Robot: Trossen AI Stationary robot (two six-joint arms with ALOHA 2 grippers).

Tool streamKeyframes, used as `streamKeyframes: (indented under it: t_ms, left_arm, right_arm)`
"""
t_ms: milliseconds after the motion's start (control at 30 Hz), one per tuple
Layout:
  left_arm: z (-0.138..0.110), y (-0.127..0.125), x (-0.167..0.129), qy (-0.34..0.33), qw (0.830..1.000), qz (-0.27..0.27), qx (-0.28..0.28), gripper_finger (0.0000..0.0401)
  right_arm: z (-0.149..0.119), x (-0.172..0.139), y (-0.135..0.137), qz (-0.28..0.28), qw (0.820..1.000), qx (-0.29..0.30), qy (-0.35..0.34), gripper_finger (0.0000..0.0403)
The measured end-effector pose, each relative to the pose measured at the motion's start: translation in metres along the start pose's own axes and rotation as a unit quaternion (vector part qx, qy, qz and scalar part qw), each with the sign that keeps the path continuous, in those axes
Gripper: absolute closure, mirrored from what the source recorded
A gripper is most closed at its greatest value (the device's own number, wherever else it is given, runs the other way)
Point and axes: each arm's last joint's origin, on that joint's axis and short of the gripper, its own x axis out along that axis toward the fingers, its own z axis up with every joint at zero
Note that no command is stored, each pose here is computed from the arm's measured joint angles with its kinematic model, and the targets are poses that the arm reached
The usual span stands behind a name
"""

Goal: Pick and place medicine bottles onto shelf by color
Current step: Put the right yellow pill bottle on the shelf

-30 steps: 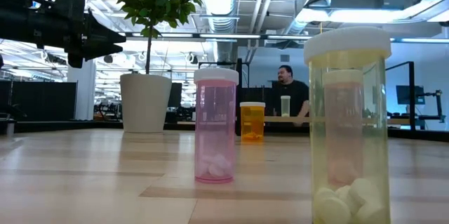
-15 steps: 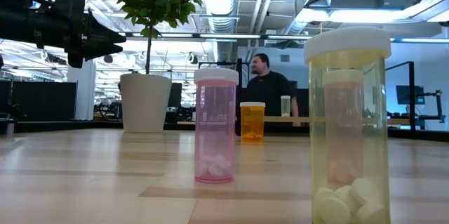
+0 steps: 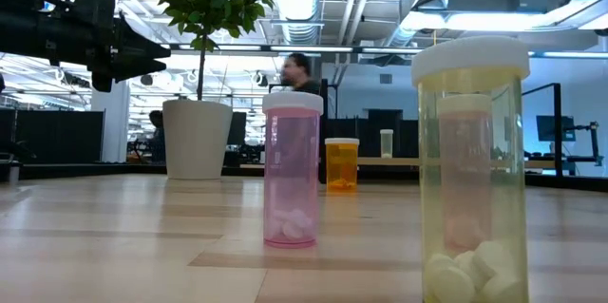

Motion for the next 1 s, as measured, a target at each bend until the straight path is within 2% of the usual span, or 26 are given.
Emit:
streamKeyframes:
  t_ms: [300, 600, 867, 1000]
  left_arm:
    - [0.0, 0.0, 0.0, 0.0, 1.0, 0.0, 0.0, 0.022]
    - [0.0, 0.0, 0.0, 0.0, 1.0, 0.0, 0.0, 0.022]
    - [0.0, 0.0, 0.0, 0.0, 1.0, 0.0, 0.0, 0.022]
    - [0.0, 0.0, 0.0, 0.0, 1.0, 0.0, 0.0, 0.022]
  right_arm:
    - [0.001, 0.0, 0.004, 0.001, 1.0, 0.008, -0.001, 0.0274]
    - [0.008, -0.013, 0.025, -0.017, 1.0, 0.01, -0.011, 0.0256]
    - [0.031, -0.058, 0.051, 0.006, 0.999, 0.017, -0.035, 0.0262]
    - [0.054, -0.084, 0.064, 0.013, 0.996, 0.051, -0.066, 0.0267]
